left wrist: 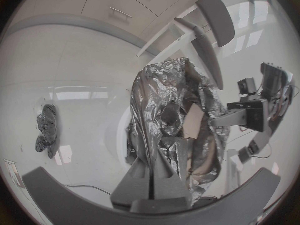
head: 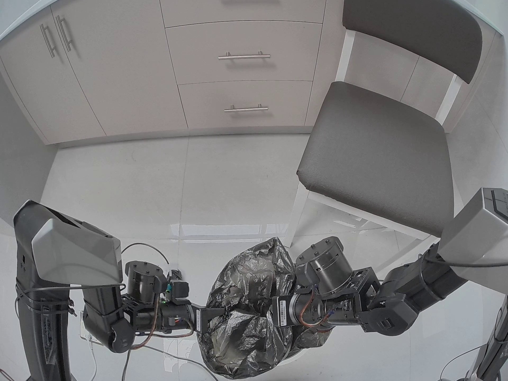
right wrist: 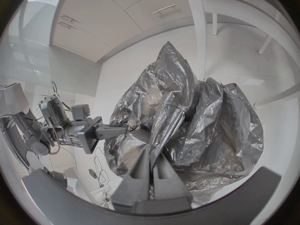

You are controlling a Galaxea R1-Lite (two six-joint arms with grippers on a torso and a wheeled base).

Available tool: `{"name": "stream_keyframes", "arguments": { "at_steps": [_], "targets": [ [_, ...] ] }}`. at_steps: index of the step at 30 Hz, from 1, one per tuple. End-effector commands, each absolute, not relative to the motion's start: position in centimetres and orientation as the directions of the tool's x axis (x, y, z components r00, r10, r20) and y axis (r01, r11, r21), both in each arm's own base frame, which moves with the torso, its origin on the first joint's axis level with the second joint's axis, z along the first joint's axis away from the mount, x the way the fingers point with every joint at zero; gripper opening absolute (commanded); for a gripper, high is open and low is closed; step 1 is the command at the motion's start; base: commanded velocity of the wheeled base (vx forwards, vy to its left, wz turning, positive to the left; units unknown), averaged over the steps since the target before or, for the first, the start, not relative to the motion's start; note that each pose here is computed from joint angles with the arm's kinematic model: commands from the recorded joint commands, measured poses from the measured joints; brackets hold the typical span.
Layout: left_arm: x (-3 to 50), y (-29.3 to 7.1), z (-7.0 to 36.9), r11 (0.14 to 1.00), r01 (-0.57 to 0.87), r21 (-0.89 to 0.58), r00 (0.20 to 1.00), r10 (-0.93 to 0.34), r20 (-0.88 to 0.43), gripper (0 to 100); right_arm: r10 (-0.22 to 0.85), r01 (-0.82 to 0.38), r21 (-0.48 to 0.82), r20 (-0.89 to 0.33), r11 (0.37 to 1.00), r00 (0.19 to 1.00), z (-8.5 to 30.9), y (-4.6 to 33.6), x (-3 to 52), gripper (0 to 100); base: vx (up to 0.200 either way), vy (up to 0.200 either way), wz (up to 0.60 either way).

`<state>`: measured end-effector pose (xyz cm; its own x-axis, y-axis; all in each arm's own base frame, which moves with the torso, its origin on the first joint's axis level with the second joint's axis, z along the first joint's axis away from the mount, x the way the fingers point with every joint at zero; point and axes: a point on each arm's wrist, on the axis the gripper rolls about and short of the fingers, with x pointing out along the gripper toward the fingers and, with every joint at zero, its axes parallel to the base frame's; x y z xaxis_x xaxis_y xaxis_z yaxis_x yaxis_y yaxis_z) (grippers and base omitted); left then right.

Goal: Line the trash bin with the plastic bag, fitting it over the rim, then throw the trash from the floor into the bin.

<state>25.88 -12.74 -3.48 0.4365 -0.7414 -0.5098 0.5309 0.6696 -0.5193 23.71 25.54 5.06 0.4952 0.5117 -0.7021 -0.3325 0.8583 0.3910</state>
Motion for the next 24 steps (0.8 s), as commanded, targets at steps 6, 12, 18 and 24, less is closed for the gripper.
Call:
{"name": "stream_keyframes", "arguments": {
  "at_steps": [6,12,18,24],
  "targets": [
    [29.0,-15.2,-4.0,0.771,0.491,-0.406,0.537,-0.634,-0.556,0,0.502,-0.319,0.388,-0.685,0.865,0.528,4.4,23.8,23.6,0,0.0,0.0,0.0],
    [29.4,-15.6,-3.7,0.767,0.498,-0.405,0.537,-0.64,-0.55,0,0.497,-0.312,0.387,-0.684,0.868,0.535,4.8,22.8,23.0,0,0.0,0.0,0.0],
    [29.2,-16.1,-4.2,0.763,0.504,-0.405,0.524,-0.642,-0.56,0,0.481,-0.312,0.368,-0.706,0.876,0.52,4.8,21.4,21.6,0,0.0,0.0,0.0],
    [28.8,-15.9,-4.6,0.766,0.496,-0.41,0.511,-0.639,-0.575,0,0.459,-0.313,0.343,-0.75,0.885,0.476,3.7,20.7,19.9,0,0.0,0.0,0.0]
  ]
}}
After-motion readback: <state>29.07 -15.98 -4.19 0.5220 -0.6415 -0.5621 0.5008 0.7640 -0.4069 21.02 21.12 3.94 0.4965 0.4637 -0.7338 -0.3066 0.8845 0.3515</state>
